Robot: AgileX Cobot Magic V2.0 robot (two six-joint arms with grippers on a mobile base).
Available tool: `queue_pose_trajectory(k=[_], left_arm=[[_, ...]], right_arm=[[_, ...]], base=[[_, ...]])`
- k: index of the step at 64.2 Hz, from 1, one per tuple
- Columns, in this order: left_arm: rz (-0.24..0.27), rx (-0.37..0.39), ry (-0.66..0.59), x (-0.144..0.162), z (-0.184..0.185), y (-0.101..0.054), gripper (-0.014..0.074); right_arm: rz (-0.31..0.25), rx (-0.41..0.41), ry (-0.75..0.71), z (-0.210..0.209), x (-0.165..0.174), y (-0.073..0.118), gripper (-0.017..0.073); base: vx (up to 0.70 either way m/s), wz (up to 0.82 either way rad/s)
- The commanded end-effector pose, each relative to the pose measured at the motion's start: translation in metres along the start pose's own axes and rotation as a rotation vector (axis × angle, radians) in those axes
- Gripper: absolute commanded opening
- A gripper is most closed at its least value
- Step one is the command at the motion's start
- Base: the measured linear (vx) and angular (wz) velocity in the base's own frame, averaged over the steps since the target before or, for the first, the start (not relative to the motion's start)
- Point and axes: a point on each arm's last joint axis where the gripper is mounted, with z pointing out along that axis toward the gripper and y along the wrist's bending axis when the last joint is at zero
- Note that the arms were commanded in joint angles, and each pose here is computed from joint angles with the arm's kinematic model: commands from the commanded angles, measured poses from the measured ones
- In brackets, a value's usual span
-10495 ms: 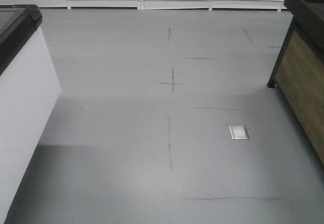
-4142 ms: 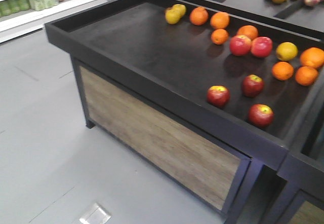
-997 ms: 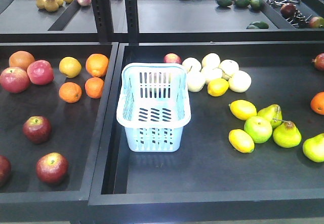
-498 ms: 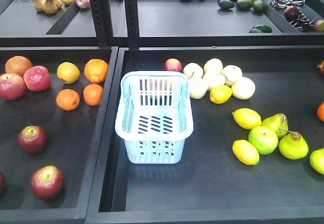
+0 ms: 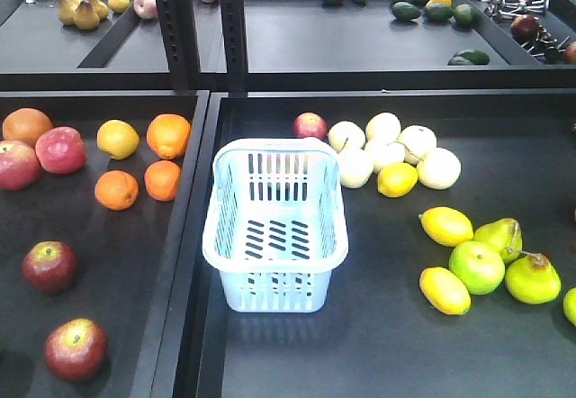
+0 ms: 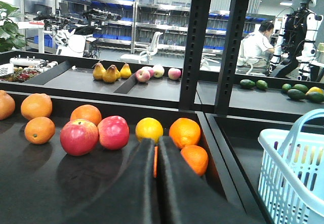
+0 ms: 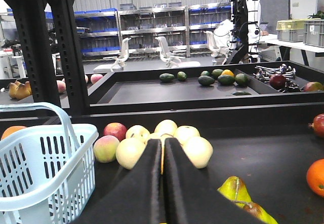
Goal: Pick three apples into basket with both arms
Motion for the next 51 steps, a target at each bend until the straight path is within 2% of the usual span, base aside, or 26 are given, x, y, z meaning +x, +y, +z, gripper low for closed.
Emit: queue_pose_trajectory(k=[1,51], left_arm=[[-0.014,0.014,-0.079,-0.0056,-0.0013,-0.001,-0.0006],[-0.014,0.014,-0.079,-0.0056,-0.0013,-0.001,-0.0006]], right_arm=[[-0.018,-0.007,-0.074,-0.0009,-0.0028,0.0007,-0.0004],[-0.018,-0.007,-0.074,-0.0009,-0.0028,0.0007,-0.0004]], base=[[0.06,0.0],[0.04,0.0]])
